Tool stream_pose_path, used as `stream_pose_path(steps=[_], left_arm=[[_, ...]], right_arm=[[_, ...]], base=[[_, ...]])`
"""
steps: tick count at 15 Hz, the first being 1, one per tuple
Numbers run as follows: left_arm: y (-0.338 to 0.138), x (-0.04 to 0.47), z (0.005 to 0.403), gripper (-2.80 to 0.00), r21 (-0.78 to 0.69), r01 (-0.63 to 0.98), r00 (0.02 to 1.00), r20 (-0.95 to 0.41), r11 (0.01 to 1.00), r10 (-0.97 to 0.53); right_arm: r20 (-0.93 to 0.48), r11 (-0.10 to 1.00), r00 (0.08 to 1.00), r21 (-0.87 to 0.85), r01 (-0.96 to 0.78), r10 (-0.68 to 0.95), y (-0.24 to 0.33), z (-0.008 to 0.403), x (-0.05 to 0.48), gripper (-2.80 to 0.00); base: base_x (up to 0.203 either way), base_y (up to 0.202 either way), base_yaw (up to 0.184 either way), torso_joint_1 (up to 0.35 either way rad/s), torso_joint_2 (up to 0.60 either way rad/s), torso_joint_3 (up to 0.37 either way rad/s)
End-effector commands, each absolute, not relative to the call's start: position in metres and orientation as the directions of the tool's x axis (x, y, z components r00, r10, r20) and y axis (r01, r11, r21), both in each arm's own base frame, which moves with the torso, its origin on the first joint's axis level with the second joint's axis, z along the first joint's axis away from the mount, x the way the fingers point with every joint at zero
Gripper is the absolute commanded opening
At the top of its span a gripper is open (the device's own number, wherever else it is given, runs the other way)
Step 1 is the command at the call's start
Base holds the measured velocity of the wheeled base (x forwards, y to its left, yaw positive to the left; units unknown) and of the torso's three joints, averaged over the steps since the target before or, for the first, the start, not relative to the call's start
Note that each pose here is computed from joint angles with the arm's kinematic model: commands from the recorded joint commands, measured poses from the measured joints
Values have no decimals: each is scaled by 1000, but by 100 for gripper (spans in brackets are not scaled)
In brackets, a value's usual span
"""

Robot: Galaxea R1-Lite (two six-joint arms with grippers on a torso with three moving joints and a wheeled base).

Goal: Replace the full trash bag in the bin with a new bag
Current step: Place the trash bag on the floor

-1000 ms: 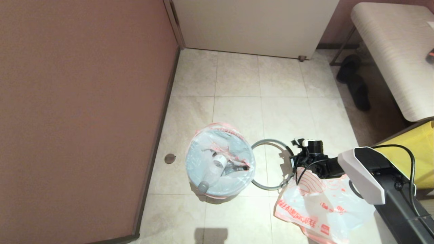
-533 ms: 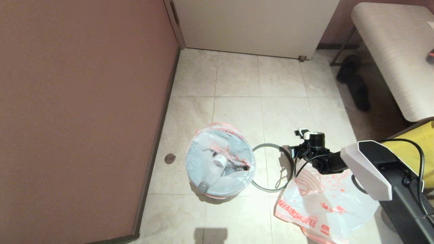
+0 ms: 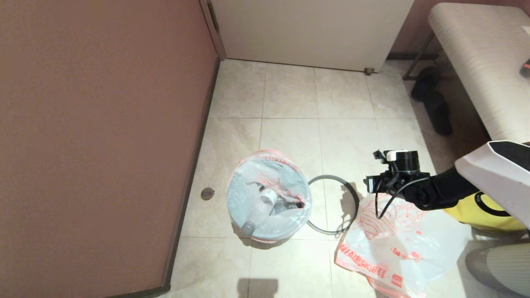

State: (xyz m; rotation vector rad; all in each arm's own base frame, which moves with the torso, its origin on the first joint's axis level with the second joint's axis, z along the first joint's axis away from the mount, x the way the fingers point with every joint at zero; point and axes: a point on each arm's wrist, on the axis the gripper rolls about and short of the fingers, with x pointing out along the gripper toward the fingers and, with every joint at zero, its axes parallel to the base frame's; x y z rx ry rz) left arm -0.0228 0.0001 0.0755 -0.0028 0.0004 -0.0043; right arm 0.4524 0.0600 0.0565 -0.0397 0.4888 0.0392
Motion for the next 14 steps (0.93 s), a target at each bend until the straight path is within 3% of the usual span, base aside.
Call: stream_pose_path(steps=[1,7,14], left_arm=[[0,-23,75,-280,-3,5,1000,0,1000,-5],[0,-23,75,-280,-3,5,1000,0,1000,-5],[0,-23,75,-280,-3,5,1000,0,1000,-5]], right_arm=[[-409,997,911,-28,-77,58,78,101,428,-280],[-514,978,840,-16,-209,171,169,120,389,-280],[-599,961,776,-33,-273,200,196,111,378,-280]], base=[[0,0,0,0,0,0],[0,0,0,0,0,0],[0,0,0,0,0,0]])
